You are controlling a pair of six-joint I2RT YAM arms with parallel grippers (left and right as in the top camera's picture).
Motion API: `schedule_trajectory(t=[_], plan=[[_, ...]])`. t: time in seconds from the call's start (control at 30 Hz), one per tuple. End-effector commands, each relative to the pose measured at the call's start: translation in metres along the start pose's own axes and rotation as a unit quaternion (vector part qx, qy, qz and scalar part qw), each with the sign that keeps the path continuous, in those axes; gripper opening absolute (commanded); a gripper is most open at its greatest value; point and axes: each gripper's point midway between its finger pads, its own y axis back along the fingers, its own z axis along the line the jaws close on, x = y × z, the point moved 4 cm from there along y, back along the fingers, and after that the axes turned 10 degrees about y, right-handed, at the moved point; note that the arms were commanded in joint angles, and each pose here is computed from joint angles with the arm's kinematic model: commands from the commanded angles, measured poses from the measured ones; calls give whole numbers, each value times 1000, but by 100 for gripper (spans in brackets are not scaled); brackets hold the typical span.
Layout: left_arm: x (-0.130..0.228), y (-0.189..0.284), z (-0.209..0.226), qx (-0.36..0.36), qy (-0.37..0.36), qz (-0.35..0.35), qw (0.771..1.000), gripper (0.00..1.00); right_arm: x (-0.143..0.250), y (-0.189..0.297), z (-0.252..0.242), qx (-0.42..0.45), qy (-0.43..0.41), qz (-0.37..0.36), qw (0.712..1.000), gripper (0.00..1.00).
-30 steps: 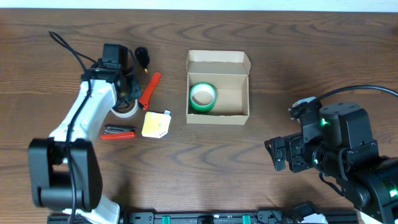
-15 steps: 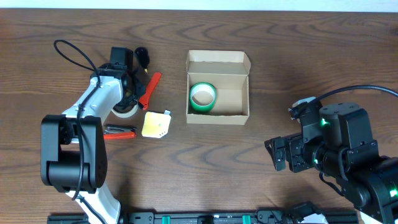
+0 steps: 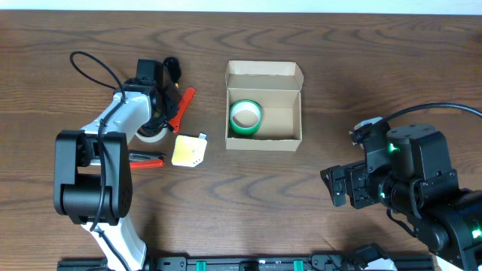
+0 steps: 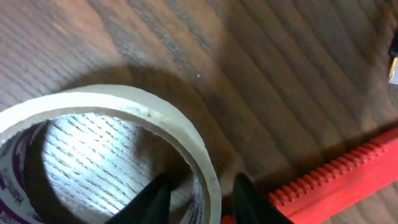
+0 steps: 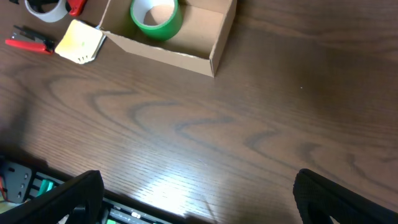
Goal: Pack container
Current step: 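Place the white masking tape into the box beside the green tape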
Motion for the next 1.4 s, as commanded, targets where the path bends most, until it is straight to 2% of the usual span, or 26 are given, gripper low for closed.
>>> schedule_trajectory(t=[0.0, 0.07, 0.2, 0.3, 0.4, 0.5, 0.63, 0.8, 0.93, 1.0, 1.1, 1.13, 1.2, 1.37], plan=[[2, -5, 3, -6, 2, 6, 1000, 17, 1, 1, 0, -1, 2, -1, 1000, 99], [1, -4, 3, -5, 1, 5, 1000, 6, 1, 1, 0, -1, 2, -1, 1000, 99], [0, -1, 1, -10, -5, 6, 1000, 6, 1, 1, 0, -1, 2, -1, 1000, 99], [-8, 14, -2, -31, -36, 2, 999, 5, 1, 1, 0, -1, 2, -1, 1000, 99], [-23, 44, -19, -33, -94, -17, 995, 6, 1, 1, 0, -1, 2, -1, 1000, 99], [-30, 76, -49, 1, -187, -43, 981, 6, 1, 1, 0, -1, 2, -1, 1000, 99], [-6, 122, -96, 70, -341, -70, 935, 6, 1, 1, 0, -1, 2, -1, 1000, 99], [63, 159, -136, 147, -479, -63, 863, 6, 1, 1, 0, -1, 2, -1, 1000, 99], [135, 172, -155, 215, -604, -19, 767, 6, 1, 1, 0, -1, 2, -1, 1000, 99], [166, 173, -155, 222, -662, -3, 716, 6, 1, 1, 0, -1, 2, -1, 1000, 99], [195, 173, -148, 217, -722, 16, 657, 6, 1, 1, 0, -1, 2, -1, 1000, 99], [202, 173, -146, 216, -733, 21, 645, 6, 1, 1, 0, -1, 2, -1, 1000, 99], [211, 172, -143, 213, -740, 31, 637, 6, 1, 1, 0, -1, 2, -1, 1000, 99], [216, 162, -144, 211, -717, 51, 662, 6, 1, 1, 0, -1, 2, -1, 1000, 99]])
